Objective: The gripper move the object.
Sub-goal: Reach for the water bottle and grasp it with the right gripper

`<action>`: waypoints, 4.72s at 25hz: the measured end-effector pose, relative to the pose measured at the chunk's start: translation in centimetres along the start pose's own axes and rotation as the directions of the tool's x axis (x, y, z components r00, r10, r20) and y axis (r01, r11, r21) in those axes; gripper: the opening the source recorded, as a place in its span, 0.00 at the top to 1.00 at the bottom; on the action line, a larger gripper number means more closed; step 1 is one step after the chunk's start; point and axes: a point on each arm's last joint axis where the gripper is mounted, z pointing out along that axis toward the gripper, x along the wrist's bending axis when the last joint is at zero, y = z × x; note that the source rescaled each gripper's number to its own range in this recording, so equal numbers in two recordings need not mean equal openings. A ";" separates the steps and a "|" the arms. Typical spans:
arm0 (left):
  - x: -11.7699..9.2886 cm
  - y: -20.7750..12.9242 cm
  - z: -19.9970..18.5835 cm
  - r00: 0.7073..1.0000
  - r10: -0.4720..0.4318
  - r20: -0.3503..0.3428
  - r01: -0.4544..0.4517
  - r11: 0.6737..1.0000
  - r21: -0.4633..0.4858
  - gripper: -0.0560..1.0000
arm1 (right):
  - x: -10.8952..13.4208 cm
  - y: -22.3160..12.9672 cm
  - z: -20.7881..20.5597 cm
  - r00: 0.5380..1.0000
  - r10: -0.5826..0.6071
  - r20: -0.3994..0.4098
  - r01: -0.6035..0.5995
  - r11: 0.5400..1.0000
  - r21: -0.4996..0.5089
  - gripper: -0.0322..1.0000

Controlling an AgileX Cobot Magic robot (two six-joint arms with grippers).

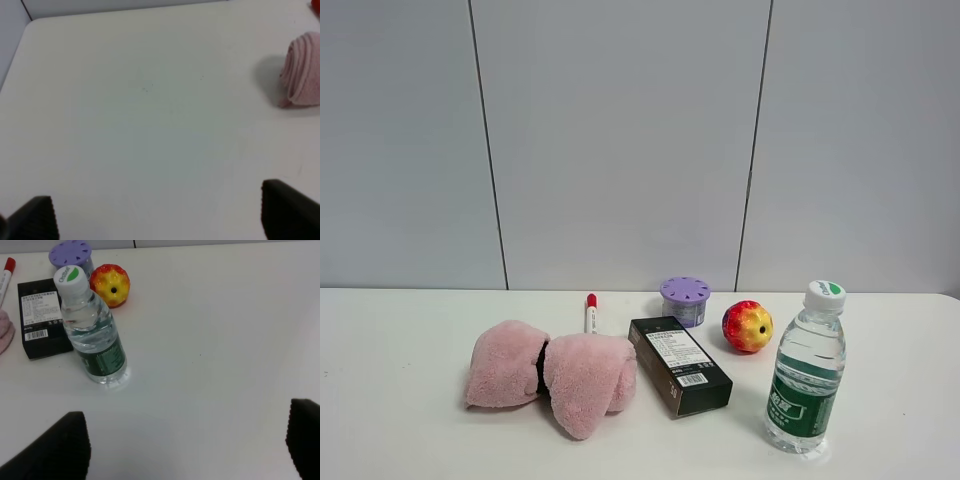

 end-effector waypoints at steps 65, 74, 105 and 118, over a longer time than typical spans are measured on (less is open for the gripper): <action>0.0 0.0 0.0 1.000 0.000 0.000 0.000 1.000 0.000 0.00 | 3.5 7.6 17.2 0.945 -0.216 -0.244 0.309 0.833 0.460 0.04; 0.0 0.0 0.0 1.000 0.000 0.000 0.000 1.000 0.000 0.00 | 3.5 3.5 20.9 0.923 -0.298 -0.244 0.379 0.813 0.442 0.04; 0.0 0.0 0.0 1.000 0.000 0.000 0.000 1.000 0.000 0.00 | 5.9 -1.1 25.1 0.834 -0.446 -0.324 0.525 0.822 0.220 0.05; 0.0 0.0 0.0 1.000 0.000 0.000 0.000 1.000 0.000 0.00 | 6.3 -2.2 24.5 0.838 -0.438 -0.326 0.512 0.837 0.193 0.05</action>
